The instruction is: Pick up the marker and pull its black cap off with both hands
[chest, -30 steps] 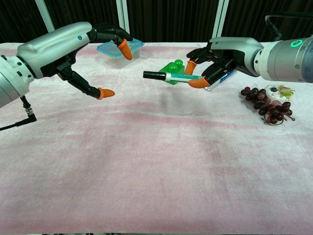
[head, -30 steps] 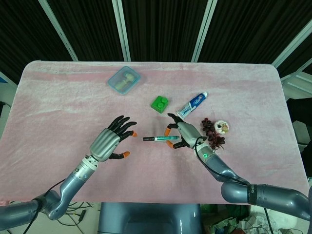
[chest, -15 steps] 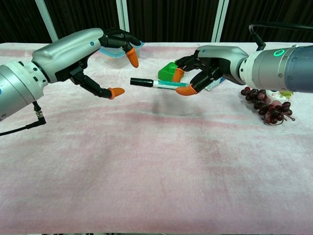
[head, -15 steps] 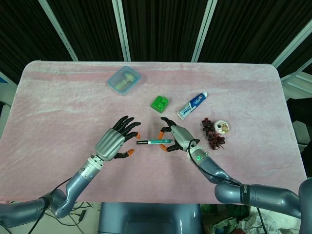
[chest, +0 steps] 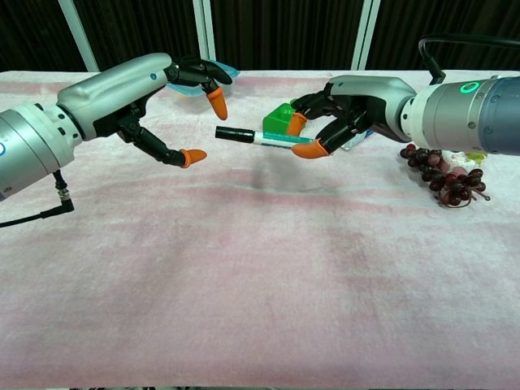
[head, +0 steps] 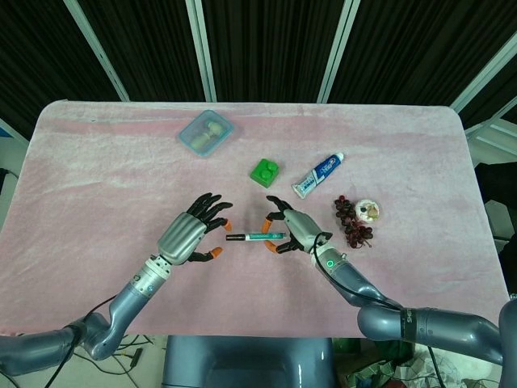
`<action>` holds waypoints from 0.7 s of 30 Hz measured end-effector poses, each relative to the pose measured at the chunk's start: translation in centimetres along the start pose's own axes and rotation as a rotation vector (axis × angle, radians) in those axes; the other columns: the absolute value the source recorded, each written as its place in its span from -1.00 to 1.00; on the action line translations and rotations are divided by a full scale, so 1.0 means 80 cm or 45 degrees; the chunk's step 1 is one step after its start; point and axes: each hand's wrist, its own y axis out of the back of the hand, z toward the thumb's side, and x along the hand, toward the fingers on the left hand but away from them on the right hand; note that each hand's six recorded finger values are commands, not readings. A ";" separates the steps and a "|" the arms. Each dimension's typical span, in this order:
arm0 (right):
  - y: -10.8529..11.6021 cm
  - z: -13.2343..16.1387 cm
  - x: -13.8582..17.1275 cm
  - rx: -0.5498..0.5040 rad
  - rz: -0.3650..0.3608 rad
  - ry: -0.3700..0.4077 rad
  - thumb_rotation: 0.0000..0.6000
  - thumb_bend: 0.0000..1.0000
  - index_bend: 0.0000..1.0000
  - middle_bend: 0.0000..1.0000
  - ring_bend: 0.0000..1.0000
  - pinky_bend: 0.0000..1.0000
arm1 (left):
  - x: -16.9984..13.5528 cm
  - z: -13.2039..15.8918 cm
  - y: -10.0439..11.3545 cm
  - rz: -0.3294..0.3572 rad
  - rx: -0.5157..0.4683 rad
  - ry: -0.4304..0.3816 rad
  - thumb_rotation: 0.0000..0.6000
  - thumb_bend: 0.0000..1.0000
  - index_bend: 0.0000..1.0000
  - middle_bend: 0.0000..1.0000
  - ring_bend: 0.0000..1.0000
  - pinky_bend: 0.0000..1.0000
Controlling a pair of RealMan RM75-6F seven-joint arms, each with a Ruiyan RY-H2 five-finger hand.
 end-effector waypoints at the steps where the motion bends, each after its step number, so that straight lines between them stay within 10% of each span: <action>1: -0.001 0.000 0.000 0.000 0.003 0.003 1.00 -0.17 0.65 -1.00 -1.00 -0.70 | 0.001 0.000 0.000 -0.001 0.002 -0.001 1.00 -0.46 -0.19 -0.71 -1.00 -0.94; 21: -0.004 0.003 0.002 -0.081 -0.011 0.044 1.00 -0.09 0.65 -1.00 -1.00 -0.70 | 0.004 0.008 -0.008 -0.016 -0.093 -0.029 1.00 -0.42 -0.14 -0.66 -1.00 -0.94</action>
